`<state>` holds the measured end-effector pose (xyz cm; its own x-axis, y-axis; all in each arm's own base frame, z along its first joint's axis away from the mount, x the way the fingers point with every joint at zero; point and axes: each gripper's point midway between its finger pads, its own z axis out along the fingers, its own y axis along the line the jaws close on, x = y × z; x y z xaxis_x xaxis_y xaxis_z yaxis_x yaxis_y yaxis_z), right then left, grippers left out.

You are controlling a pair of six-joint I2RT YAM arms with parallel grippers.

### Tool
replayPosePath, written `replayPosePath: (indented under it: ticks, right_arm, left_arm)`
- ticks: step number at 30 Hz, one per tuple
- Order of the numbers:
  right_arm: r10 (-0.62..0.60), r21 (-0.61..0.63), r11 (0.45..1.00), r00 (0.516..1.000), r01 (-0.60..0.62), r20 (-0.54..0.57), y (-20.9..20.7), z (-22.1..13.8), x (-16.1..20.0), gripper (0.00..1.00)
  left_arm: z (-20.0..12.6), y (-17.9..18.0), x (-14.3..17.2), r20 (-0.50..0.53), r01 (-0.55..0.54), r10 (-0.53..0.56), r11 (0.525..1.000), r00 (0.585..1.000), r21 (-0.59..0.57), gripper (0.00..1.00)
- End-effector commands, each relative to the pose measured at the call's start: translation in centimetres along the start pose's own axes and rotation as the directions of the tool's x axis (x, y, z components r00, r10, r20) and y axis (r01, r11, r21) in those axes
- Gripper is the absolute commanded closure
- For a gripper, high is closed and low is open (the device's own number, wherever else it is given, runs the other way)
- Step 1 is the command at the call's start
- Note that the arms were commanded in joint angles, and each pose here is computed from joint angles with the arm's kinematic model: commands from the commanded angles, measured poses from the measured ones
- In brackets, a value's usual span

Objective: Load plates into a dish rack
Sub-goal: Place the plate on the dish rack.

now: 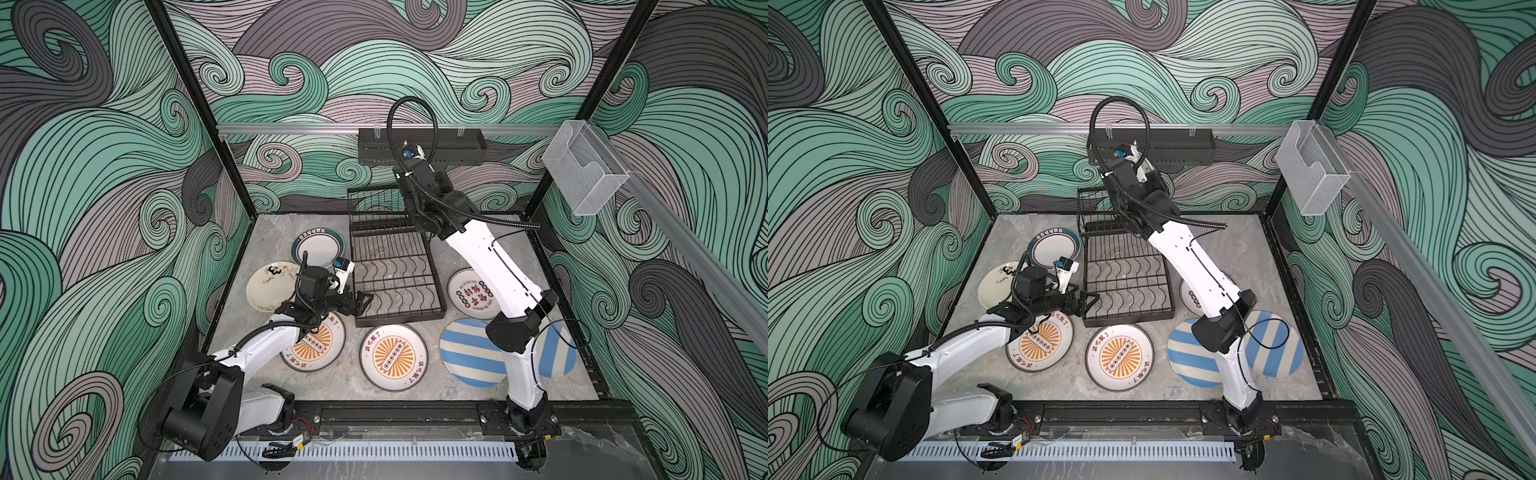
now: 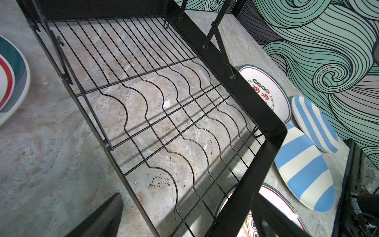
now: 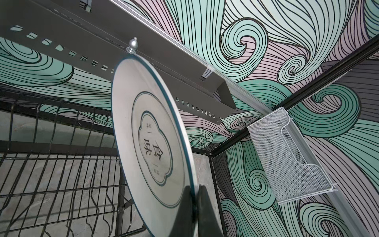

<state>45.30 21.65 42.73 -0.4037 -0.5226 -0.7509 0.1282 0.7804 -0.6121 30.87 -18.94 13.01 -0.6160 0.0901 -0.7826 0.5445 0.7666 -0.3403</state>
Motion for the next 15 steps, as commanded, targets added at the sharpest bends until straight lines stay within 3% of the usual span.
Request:
replayPosePath:
  ticks: [1, 15]
  right_arm:
    - [0.033, 0.095, 0.995, 0.999, -0.034, 0.011, -3.01, -0.61, -0.78, 1.00]
    - [0.014, 0.112, 0.994, 1.000, -0.015, 0.010, -2.57, -0.31, -1.08, 1.00]
  left_arm:
    - [-0.22, -0.83, -0.13, 0.010, -0.012, 0.011, 1.000, 1.000, 0.027, 0.01]
    - [-0.21, -1.03, -0.12, 0.013, -0.017, 0.017, 0.999, 1.000, 0.031, 0.01]
